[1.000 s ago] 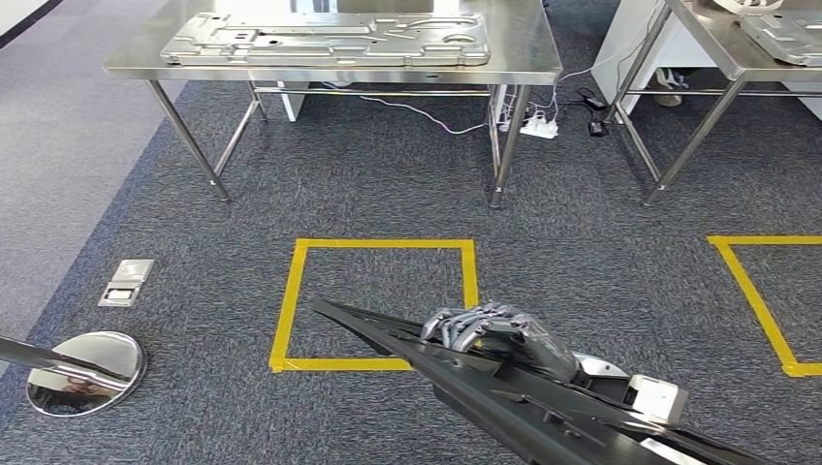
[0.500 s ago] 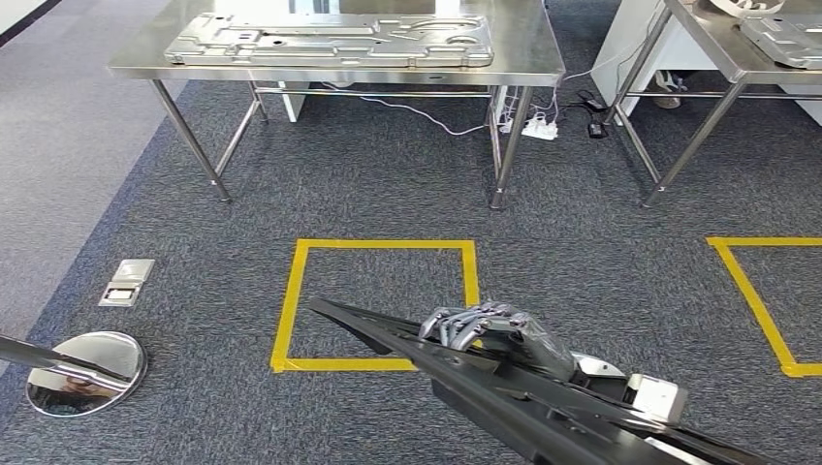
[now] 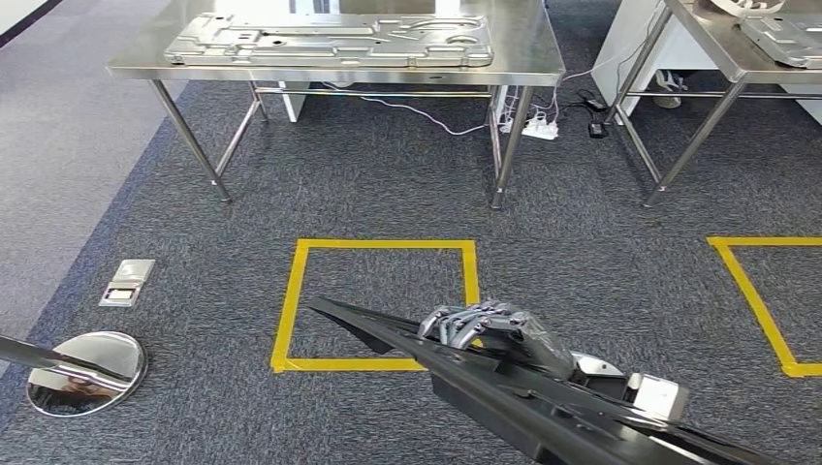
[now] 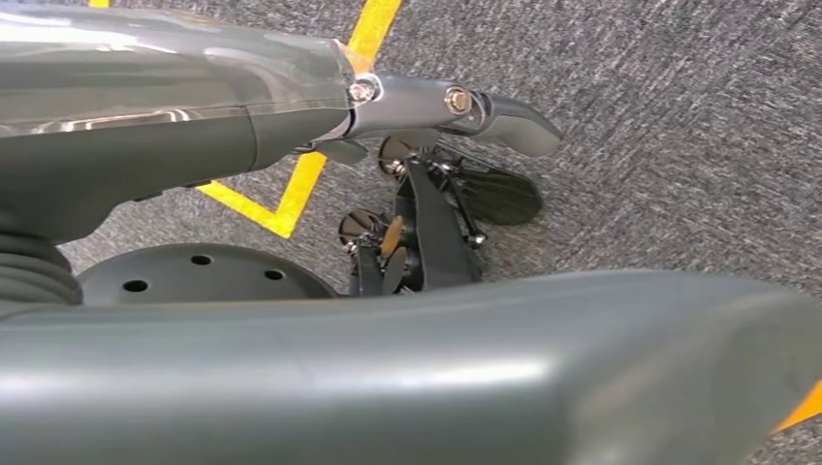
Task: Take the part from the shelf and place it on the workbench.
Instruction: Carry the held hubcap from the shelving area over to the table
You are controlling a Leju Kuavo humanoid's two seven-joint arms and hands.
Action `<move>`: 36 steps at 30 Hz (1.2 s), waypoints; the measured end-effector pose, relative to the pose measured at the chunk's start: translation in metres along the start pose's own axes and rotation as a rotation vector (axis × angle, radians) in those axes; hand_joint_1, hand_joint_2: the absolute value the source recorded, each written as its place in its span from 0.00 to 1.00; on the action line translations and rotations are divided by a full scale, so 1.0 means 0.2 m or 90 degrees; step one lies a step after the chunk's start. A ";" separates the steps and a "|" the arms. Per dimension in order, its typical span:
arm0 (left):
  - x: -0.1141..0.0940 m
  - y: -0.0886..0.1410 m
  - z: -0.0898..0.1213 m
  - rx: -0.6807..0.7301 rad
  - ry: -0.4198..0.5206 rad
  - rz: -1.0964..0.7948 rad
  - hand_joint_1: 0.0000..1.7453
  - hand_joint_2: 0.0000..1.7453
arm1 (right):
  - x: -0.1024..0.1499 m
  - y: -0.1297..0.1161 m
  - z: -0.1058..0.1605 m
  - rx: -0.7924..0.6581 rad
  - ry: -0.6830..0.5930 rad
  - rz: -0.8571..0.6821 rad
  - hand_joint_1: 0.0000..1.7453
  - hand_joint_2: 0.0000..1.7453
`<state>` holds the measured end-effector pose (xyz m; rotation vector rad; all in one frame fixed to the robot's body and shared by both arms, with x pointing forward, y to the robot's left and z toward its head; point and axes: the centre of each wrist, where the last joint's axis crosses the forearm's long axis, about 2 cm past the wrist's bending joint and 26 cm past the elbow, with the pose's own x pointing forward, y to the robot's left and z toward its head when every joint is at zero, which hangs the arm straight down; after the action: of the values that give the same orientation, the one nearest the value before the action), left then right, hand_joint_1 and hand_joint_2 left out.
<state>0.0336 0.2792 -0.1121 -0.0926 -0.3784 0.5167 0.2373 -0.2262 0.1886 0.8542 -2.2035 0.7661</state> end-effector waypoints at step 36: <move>0.00 -0.02 0.00 -0.006 0.002 -0.006 0.00 0.00 | -0.01 -0.04 -0.06 -0.001 -0.010 0.009 1.00 1.00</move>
<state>0.0358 0.2766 -0.1118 -0.1010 -0.3780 0.5055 0.2476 -0.2221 0.1969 0.8472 -2.2252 0.7679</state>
